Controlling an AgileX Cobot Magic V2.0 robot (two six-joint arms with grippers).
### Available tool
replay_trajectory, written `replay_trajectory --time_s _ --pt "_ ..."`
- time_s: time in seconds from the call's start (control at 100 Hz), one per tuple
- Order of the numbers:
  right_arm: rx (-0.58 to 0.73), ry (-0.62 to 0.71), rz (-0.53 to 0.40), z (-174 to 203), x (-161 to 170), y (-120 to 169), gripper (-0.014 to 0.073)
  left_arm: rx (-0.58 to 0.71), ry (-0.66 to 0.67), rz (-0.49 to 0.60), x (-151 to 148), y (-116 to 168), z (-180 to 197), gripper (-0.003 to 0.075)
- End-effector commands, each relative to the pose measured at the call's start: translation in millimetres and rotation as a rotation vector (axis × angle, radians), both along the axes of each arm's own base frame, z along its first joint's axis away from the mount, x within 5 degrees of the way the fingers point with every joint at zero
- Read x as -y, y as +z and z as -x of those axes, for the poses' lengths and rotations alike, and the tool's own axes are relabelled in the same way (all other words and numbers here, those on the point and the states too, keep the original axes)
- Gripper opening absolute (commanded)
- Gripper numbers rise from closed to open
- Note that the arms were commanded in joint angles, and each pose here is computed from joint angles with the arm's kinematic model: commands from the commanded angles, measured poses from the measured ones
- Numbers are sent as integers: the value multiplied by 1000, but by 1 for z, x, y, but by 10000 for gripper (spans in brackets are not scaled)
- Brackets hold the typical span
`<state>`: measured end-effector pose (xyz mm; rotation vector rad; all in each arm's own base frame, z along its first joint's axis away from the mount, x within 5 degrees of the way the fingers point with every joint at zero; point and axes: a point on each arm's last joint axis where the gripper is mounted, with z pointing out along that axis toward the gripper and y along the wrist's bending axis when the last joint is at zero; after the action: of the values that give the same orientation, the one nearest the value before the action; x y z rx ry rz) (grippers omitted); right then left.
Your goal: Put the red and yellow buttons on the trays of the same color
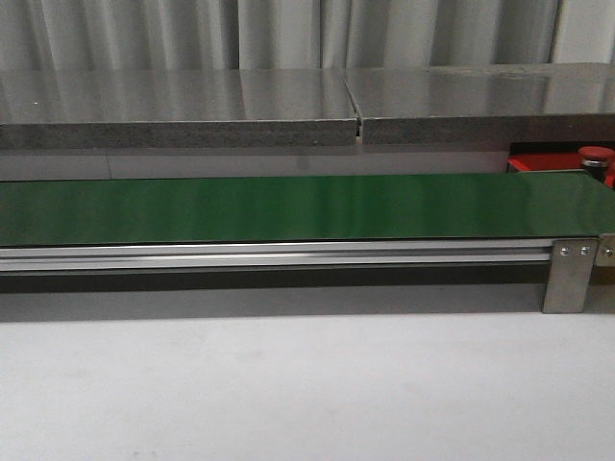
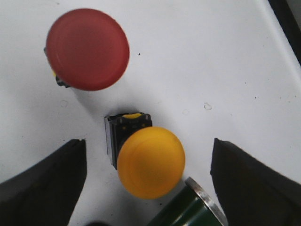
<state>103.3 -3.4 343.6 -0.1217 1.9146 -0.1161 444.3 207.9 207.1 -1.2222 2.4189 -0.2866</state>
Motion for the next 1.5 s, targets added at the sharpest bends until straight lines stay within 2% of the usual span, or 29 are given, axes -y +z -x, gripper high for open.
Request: replay_trajectory --time_s 0.0,0.19,0.26,0.45,0.59,0.7,0.89,1.11,1.39,1.49 --pt "99 -5 18 -1 1 14 -8 99 29 -12 0 35 -3 543" --pt "99 -5 18 -1 1 14 -8 64 22 12 0 23 -5 539" --pt "99 -5 18 -1 1 14 -8 62 21 13 0 23 -5 500" --pt "99 -5 18 -1 1 14 -8 59 19 13 1 23 -5 242" --pt "99 -5 18 -1 1 14 -8 63 15 11 1 27 -5 134" --pt "99 -5 18 -1 1 14 -8 68 -24 -13 2 38 -2 117" --pt "99 -5 18 -1 1 14 -8 98 -134 -128 9 85 16 117" --pt "99 -5 18 -1 1 14 -8 160 -172 -190 21 127 39 117" --pt "99 -5 18 -1 1 14 -8 163 -313 -234 55 132 74 117" --pt "99 -5 18 -1 1 14 -8 160 -347 -204 66 123 80 117"
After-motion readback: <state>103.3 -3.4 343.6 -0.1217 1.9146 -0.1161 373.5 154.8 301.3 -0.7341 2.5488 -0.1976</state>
